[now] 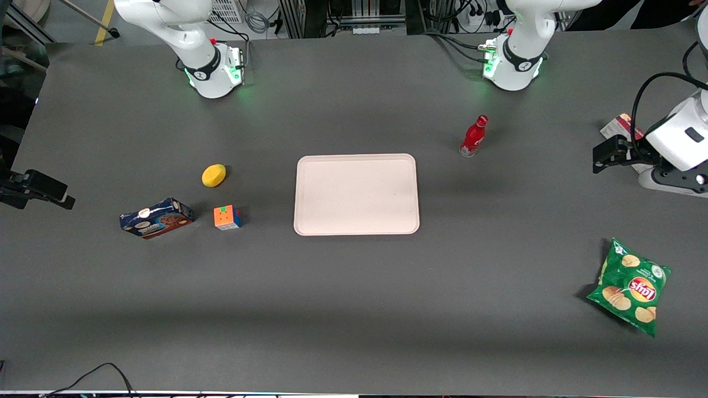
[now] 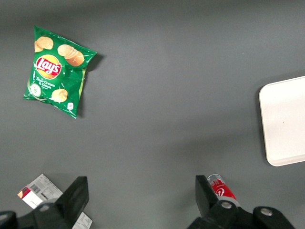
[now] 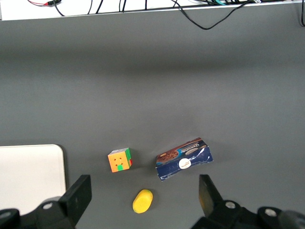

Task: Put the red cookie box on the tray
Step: 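Lower the left gripper onto the red plaid cookie box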

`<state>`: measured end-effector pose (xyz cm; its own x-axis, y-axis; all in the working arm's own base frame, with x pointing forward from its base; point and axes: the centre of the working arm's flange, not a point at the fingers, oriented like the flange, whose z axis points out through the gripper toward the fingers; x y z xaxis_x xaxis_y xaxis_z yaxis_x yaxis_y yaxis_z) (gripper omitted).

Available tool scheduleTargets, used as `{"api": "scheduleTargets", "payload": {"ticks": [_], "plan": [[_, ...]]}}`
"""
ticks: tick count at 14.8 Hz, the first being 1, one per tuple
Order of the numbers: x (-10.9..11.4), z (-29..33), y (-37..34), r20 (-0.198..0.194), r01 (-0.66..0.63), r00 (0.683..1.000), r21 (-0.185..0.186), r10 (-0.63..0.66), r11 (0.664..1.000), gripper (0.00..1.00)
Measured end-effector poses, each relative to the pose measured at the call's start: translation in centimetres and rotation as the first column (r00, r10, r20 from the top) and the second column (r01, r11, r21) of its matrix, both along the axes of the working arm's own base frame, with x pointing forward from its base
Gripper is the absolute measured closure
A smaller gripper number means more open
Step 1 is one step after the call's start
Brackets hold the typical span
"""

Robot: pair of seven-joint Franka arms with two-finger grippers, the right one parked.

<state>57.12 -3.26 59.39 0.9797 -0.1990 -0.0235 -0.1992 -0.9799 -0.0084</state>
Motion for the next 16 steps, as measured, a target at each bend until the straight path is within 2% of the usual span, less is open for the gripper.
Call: {"api": "scheduleTargets", "payload": {"ticks": [11, 16], "plan": [[0.2, 0.2, 0.0, 0.004, 0.0, 1.0, -0.001, 0.0, 1.0, 0.0], [0.4, -0.1, 1.7, 0.0, -0.028, 1.0, 0.015, 0.028, 1.0, 0.0]]}}
